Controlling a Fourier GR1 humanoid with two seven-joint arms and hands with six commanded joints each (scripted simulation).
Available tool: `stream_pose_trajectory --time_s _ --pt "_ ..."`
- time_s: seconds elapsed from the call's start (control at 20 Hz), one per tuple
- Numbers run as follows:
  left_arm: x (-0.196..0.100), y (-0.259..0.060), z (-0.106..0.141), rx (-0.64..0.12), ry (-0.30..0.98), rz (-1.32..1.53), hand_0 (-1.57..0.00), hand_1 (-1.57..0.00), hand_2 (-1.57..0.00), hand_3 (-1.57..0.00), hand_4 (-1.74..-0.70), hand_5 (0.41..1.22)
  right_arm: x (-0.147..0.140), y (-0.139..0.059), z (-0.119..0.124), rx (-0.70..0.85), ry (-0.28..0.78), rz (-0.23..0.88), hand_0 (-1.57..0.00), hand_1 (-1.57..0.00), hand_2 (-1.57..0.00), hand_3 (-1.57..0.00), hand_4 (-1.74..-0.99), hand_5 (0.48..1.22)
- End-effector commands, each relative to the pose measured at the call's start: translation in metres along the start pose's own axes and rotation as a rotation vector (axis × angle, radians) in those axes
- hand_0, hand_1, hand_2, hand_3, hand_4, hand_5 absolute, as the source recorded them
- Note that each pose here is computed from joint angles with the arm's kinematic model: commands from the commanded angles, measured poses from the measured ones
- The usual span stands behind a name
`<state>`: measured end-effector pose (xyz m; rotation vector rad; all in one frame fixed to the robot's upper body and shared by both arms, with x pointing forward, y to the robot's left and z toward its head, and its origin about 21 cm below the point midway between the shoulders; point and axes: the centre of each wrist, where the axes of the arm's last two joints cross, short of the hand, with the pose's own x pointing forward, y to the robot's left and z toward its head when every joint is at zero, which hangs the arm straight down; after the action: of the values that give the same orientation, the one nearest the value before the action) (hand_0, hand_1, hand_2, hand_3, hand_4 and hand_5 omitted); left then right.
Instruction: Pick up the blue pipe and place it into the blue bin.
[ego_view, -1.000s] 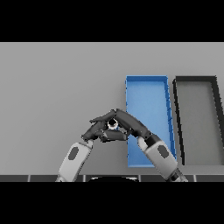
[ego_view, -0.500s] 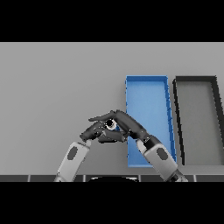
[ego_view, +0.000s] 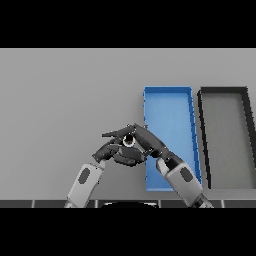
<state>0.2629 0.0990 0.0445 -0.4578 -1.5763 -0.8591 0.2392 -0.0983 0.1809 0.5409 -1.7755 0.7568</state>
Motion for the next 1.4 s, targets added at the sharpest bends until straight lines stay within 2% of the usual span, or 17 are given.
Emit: stream_pose_trajectory --time_s 0.0,0.1,0.2,0.4,0.55,0.7,0.9,1.05,1.35 --pt "-0.002 0.003 0.001 -0.001 0.006 -0.005 -0.03 -0.02 -0.02 -0.02 -0.92 0.482 0.006 -0.005 0.0 -0.004 -0.02 -0.012 -1.57 -1.57 -1.57 -1.57 -1.741 1.221" --pt "-0.002 0.0 0.003 -0.004 -0.008 -0.009 -0.02 -0.01 -0.01 -0.01 -0.91 0.47 0.021 -0.014 -0.004 -0.029 -0.015 -0.076 -1.57 -1.57 -1.57 -1.57 -1.741 1.221" --pt "0.001 0.003 0.0 0.002 0.008 -0.015 -0.01 -0.01 -0.01 -0.01 -0.91 0.456 0.042 -0.023 -0.008 -0.026 -0.057 -0.105 -1.57 -1.57 -1.57 -1.57 -1.741 1.221" --pt "-0.002 0.001 0.003 -0.014 0.015 -0.004 0.0 0.0 0.0 0.0 -0.91 0.437 0.087 -0.058 -0.019 -0.016 -0.165 -0.107 -1.57 -1.57 -1.57 -1.57 -1.741 1.221" --pt "0.0 0.001 0.002 -0.006 0.035 -0.004 0.0 0.0 0.0 0.0 -0.9 0.432 0.117 -0.085 -0.016 -0.192 -0.224 -0.042 -1.57 -1.57 -1.57 -1.57 -1.741 1.221" --pt "0.001 0.004 0.006 -0.009 0.042 -0.014 0.0 0.0 0.0 0.0 -0.89 0.425 0.124 -0.124 -0.011 -0.355 -0.168 -0.014 -1.57 -1.57 -1.57 -1.57 -1.741 1.221" --pt "0.0 0.005 0.007 0.0 0.023 -0.019 0.0 0.0 0.0 0.0 -0.88 0.411 0.107 -0.165 0.014 -0.5 -0.056 0.021 -1.57 -1.57 -1.57 -1.57 -1.741 1.221" --pt "0.003 0.011 0.007 0.009 0.029 -0.044 0.0 0.0 0.0 0.0 -0.87 0.415 0.078 -0.178 0.041 -0.591 0.035 -0.013 -1.57 -1.57 -1.57 -1.57 -1.741 1.221" --pt "0.002 0.009 0.009 -0.001 0.019 -0.023 0.0 0.0 0.0 0.0 -0.87 0.422 0.024 -0.164 0.093 -0.694 0.212 -0.088 -1.57 -1.57 -1.57 -1.57 -1.741 1.221"
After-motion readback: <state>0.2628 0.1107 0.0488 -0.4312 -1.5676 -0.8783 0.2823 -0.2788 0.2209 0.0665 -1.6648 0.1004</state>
